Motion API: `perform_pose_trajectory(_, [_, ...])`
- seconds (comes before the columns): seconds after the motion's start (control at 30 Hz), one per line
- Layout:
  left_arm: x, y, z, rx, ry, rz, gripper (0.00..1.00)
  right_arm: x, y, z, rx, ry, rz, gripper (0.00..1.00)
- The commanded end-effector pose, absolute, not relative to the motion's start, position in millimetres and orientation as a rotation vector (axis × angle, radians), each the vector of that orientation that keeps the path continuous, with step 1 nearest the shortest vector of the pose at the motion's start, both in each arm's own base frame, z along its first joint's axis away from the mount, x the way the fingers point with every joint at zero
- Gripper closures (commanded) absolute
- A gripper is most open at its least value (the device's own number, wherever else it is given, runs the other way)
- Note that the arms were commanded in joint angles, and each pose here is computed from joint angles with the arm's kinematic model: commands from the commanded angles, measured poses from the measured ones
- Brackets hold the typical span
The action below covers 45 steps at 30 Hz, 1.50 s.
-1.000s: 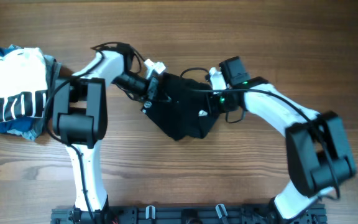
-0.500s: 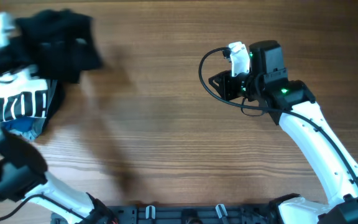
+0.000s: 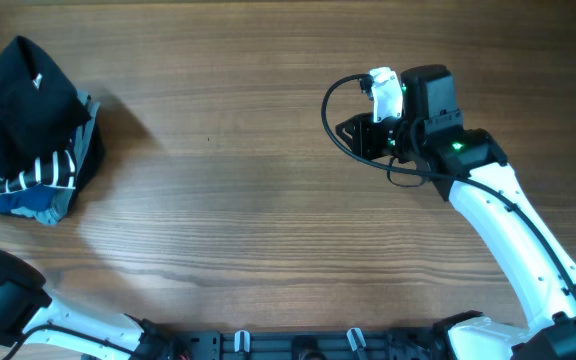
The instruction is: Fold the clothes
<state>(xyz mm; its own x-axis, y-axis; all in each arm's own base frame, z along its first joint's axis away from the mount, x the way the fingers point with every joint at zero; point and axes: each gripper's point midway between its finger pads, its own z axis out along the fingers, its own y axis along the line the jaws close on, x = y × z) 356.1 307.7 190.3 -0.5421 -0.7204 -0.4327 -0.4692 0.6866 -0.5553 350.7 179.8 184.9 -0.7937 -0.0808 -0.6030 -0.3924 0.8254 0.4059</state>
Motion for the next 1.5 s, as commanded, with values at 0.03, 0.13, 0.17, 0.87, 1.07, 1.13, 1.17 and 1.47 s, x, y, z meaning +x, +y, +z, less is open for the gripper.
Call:
perform_pose_trajectory(0.03, [338, 318, 200, -1.081, 2.226, -0.405, 0.0, 350, 184, 188, -0.343, 2.419, 0.733, 0.81])
perform_pose_trajectory(0.13, [338, 292, 247, -0.983, 2.152, -0.487, 0.0, 352, 182, 188, -0.341, 2.414, 0.716, 0.8])
perform_pose_trajectory(0.17, [341, 270, 271, -0.882, 2.127, -0.544, 0.0, 355, 179, 189, -0.329, 2.411, 0.685, 0.8])
perform_pose_trajectory(0.87, [263, -57, 366, 0.139, 2.389, -0.085, 0.0, 213, 68, 417, -0.129, 1.725, 0.349, 0.0])
perform_pose_trajectory(1.07, [264, -58, 365, 0.14, 2.393, -0.084, 0.0, 202, 76, 412, -0.176, 1.739, 0.402, 0.0])
perform_pose_trajectory(1.13, [264, -58, 365, 0.14, 2.393, -0.084, 0.0, 201, 77, 407, -0.189, 1.76, 0.405, 0.0])
perform_pose_trajectory(1.17, [264, -58, 365, 0.14, 2.393, -0.084, 0.0, 199, 75, 396, -0.181, 1.808, 0.389, 0.0])
perform_pose_trajectory(1.47, [264, -58, 365, 0.14, 2.393, -0.084, 0.0, 218, 28, 382, -0.067, 1.816, 0.049, 0.0])
